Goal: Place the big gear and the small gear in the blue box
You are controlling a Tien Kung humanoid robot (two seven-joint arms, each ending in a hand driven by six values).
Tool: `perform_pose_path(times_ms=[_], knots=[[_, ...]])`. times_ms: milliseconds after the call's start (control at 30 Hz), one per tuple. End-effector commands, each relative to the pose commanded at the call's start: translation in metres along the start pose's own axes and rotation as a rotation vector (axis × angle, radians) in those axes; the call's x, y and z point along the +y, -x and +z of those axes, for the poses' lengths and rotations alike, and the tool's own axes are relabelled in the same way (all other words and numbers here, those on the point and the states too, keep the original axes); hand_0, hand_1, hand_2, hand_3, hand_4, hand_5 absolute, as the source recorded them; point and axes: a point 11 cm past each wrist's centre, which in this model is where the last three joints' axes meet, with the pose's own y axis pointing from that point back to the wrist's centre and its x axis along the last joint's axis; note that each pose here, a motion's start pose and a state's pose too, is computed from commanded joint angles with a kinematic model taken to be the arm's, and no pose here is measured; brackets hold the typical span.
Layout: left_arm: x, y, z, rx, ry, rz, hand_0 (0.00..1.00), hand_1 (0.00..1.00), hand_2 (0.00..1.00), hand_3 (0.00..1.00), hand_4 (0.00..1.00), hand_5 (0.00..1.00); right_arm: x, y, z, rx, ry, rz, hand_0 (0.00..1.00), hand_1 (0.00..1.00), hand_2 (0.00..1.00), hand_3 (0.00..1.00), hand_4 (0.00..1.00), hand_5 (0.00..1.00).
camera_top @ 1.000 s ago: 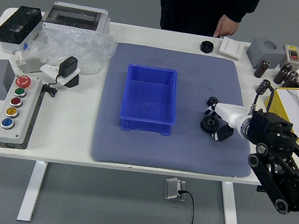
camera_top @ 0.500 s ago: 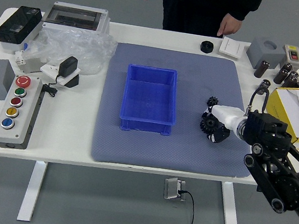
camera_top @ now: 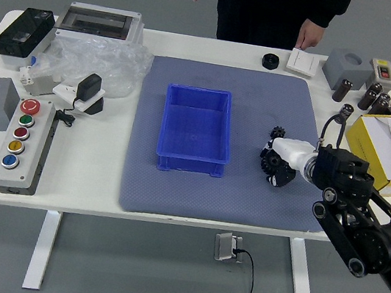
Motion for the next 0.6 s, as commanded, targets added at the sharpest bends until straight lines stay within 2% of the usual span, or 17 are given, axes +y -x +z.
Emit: perform_pose_path(times_ms=[33,200,233,400,433,600], knots=[[0.0,0.0,0.0,0.0,0.0,0.0,0.787,0.754,0.745,0.696,0.613,0.296,-0.0001,-0.0002,0.0002,-0.001,0.001,0.003,0.68,0.639,0.637,0.638,0.646,0.085],[0.0,0.0001,0.0001,0.002,0.001,0.0,0.787,0.754,0.745,0.696,0.613,0.296,-0.0008,-0.0017,0.0011,-0.008,0.003,0.02,0.68,0.639,0.637,0.638,0.646,0.085],[0.0,0.0001,0.0001,0.002,0.001,0.0,0.786,0.754,0.744,0.697,0.615,0.292,-0.0009,-0.0018,0.0012,-0.008,0.004,0.022,0.636,0.567,0.567,0.604,0.612,0.101],[0.0001,-0.0002,0.0007,0.003,0.003,0.001,0.786,0.754,0.744,0.697,0.615,0.292,-0.0015,-0.0022,0.0025,-0.011,0.008,0.03,0.636,0.567,0.567,0.604,0.612,0.101],[0.0001,-0.0003,0.0008,0.003,0.003,0.002,0.786,0.753,0.744,0.693,0.615,0.292,-0.0016,-0.0022,0.0028,-0.011,0.009,0.031,0.605,0.528,0.522,0.565,0.577,0.112],[0.0001,-0.0005,0.0006,0.004,0.003,0.002,0.786,0.753,0.744,0.693,0.615,0.292,-0.0018,-0.0027,0.0036,-0.012,0.013,0.038,0.605,0.528,0.522,0.565,0.577,0.112]])
